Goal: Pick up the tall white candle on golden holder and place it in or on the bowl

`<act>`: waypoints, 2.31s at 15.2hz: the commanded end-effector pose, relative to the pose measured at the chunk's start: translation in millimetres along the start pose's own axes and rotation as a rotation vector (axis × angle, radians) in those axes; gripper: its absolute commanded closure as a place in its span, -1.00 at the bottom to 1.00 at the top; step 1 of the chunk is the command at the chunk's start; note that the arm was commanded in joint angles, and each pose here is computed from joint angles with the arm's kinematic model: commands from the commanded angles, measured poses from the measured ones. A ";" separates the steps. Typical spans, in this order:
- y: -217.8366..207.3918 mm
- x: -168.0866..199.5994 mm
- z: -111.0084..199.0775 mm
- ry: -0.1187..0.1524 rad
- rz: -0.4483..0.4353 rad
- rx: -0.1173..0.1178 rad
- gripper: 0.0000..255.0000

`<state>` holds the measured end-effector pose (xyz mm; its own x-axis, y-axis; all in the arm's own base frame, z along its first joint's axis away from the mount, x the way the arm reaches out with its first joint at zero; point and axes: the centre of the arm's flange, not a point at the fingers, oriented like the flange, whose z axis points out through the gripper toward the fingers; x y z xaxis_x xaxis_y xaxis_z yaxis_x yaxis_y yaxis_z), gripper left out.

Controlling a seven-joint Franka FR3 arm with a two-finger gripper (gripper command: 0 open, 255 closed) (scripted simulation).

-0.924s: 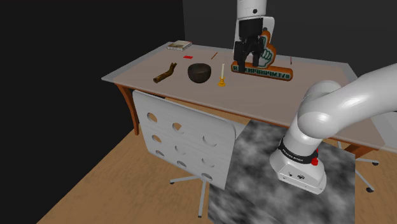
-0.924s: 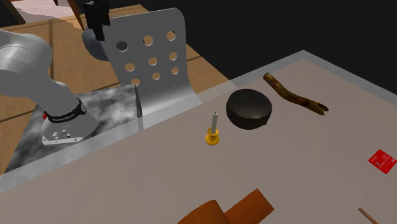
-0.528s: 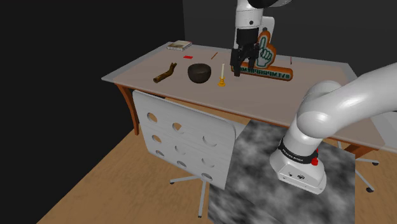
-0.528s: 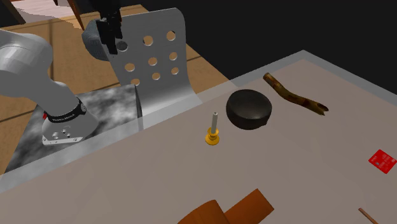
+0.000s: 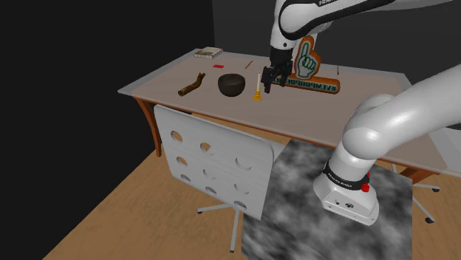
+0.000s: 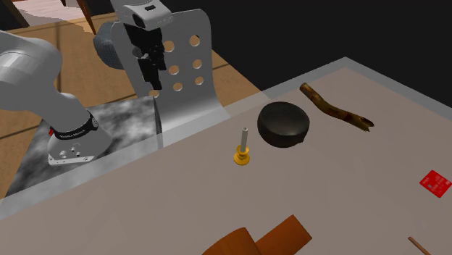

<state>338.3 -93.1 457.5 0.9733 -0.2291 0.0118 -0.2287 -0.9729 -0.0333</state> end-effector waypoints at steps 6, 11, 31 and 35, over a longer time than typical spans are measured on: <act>48.9 46.3 41.1 0.145 0.040 -0.025 -1.00; 83.2 80.5 66.7 0.245 0.069 -0.042 -1.00; 150.9 160.0 138.1 0.422 0.119 -0.072 -1.00; 150.8 159.9 138.1 0.422 0.119 -0.072 -1.00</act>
<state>462.1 -272.4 316.4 0.8506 -0.3177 0.4191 -0.3543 -0.9351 0.0104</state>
